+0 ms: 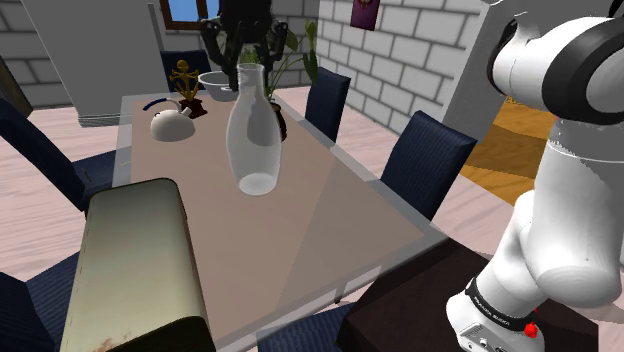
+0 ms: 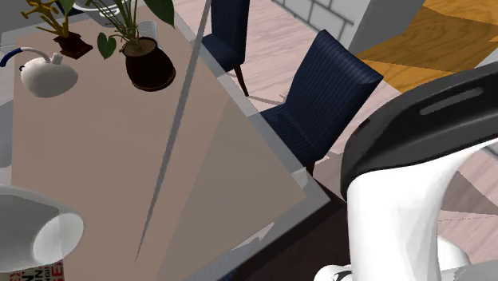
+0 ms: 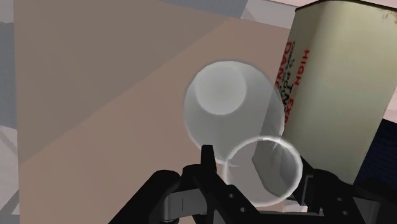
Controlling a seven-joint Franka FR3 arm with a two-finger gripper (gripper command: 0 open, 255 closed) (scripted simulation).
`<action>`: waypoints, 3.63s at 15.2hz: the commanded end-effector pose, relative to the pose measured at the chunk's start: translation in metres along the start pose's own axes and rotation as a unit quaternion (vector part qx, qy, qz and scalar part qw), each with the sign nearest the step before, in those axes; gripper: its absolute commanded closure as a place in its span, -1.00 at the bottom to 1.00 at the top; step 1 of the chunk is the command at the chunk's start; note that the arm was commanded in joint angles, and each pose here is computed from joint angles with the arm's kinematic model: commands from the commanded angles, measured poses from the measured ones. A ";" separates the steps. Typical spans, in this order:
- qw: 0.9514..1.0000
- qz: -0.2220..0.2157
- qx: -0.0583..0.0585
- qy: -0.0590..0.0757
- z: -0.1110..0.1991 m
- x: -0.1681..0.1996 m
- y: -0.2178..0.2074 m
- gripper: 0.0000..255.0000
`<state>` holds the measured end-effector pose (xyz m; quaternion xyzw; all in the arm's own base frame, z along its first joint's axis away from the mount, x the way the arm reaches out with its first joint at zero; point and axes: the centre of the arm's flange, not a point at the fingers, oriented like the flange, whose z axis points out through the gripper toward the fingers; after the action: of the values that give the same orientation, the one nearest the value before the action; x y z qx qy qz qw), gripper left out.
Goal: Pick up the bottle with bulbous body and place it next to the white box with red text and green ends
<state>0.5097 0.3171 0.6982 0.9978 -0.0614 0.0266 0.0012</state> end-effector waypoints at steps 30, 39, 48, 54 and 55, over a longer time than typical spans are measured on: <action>1.000 0.001 0.000 0.000 0.156 -0.005 -0.030 1.00; 1.000 0.001 0.000 0.000 0.204 -0.007 -0.030 1.00; 1.000 0.001 0.000 0.000 0.251 -0.010 -0.030 1.00; 1.000 0.001 0.000 0.000 0.256 -0.010 -0.030 1.00; 1.000 0.001 0.000 0.000 0.256 -0.010 -0.030 1.00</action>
<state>0.5172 0.3468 0.4418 0.9977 -0.0626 0.0267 0.0009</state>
